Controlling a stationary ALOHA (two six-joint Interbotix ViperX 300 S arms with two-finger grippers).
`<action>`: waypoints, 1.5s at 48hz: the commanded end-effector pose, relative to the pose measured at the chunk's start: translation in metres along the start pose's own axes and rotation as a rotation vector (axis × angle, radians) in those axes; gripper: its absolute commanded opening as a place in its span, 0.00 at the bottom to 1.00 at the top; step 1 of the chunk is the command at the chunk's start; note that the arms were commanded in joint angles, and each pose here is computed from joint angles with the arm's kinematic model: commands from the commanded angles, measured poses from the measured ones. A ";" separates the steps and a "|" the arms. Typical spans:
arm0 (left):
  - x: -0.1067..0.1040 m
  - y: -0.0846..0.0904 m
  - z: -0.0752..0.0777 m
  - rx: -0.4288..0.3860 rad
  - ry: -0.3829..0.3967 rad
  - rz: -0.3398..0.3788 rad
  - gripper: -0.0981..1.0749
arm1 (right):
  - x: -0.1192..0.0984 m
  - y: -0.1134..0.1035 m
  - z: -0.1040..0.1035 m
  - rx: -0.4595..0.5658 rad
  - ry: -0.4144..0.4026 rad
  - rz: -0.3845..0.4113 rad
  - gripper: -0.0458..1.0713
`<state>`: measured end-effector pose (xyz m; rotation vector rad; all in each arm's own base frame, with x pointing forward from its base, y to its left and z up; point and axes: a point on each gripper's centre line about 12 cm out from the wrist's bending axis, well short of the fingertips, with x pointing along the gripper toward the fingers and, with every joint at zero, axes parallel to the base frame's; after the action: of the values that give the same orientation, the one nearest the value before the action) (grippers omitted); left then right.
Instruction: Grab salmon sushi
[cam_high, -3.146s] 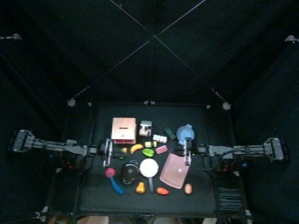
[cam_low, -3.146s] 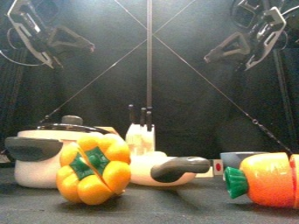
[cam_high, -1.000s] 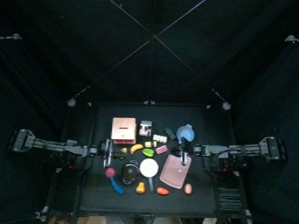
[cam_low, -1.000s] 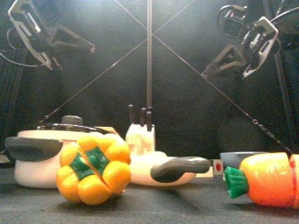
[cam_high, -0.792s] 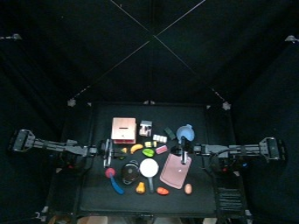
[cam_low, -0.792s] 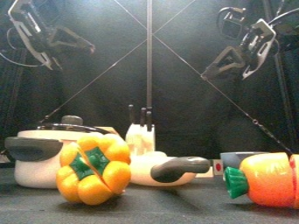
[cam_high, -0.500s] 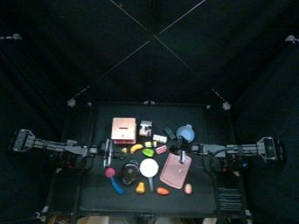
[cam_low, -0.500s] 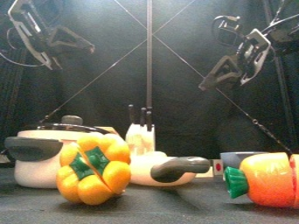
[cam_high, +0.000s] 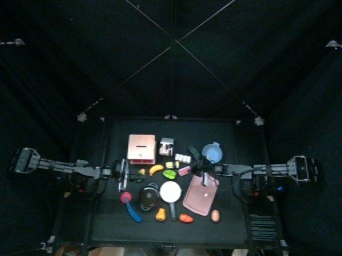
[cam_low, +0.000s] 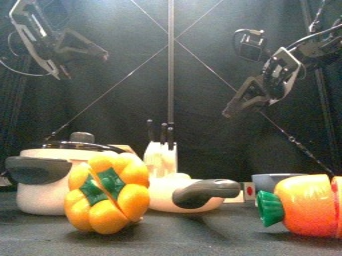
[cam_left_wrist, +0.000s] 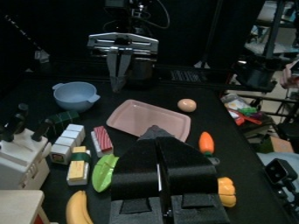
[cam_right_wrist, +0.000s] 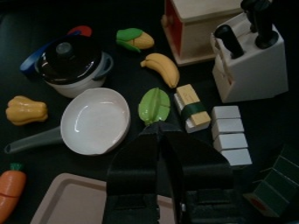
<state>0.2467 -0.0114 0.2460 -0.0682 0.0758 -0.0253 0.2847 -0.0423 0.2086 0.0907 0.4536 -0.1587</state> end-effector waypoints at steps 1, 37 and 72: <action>0.002 0.000 0.006 -0.001 -0.023 0.002 0.05 | 0.000 -0.002 0.011 0.001 -0.030 -0.006 0.19; 0.002 0.001 0.006 -0.004 -0.022 0.004 0.05 | 0.033 -0.008 -0.019 -0.031 0.214 -0.027 0.86; 0.001 0.002 0.004 -0.002 -0.016 0.010 0.05 | 0.084 -0.023 -0.029 -0.231 0.474 -0.054 0.91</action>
<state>0.2456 -0.0094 0.2431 -0.0697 0.0832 -0.0173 0.3343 -0.0698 0.1377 -0.0956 0.9585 -0.1366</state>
